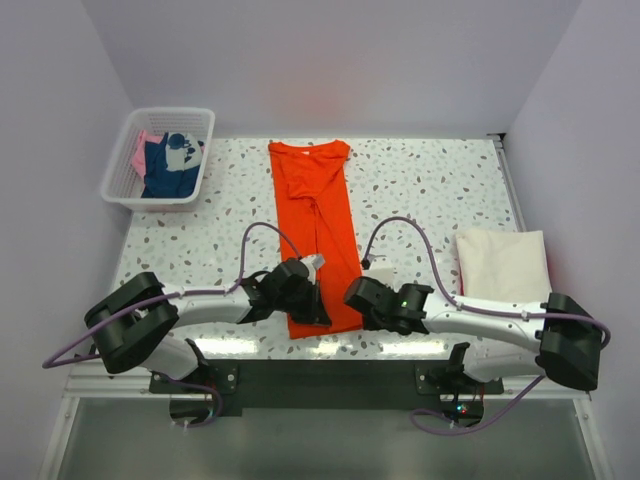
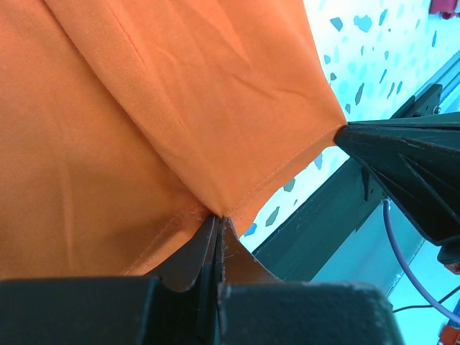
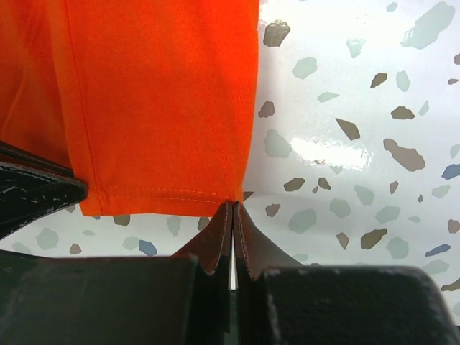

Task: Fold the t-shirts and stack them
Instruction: Fold the tshirt

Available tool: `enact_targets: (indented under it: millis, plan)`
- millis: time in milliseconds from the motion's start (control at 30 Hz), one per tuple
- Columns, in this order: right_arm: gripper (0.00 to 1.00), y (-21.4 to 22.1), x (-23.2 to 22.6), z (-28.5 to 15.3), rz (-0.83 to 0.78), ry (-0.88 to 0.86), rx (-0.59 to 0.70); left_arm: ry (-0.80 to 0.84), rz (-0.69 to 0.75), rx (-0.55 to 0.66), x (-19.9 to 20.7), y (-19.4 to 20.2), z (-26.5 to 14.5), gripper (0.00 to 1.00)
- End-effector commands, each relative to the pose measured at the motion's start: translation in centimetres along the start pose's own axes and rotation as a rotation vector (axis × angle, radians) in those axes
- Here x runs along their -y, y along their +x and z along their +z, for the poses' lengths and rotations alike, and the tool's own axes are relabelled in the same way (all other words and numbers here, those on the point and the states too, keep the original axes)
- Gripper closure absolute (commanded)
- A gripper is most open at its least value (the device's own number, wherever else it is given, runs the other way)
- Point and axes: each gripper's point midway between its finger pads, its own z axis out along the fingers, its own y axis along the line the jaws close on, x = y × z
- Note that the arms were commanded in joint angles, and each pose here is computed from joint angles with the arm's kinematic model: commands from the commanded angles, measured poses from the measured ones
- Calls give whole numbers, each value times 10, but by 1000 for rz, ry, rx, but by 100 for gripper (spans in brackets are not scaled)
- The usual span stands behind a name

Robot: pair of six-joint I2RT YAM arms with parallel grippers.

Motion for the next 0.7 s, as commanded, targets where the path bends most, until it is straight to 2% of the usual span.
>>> enact_targets:
  millis: [0, 333, 433, 567, 667]
  plan:
    - [100, -2, 11, -1, 26, 44, 30, 62, 48, 20, 20, -8, -5, 100]
    - [100, 16, 23, 11, 37, 71, 3, 68, 56, 5, 20, -5, -4, 99]
    - [100, 17, 22, 13, 40, 67, 0, 69, 61, 13, 21, -6, -7, 90]
    - [100, 16, 20, 13, 42, 56, 5, 68, 61, 27, 22, -7, -14, 73]
    - [100, 15, 17, 13, 38, 46, 4, 60, 60, 34, 22, -8, -18, 66]
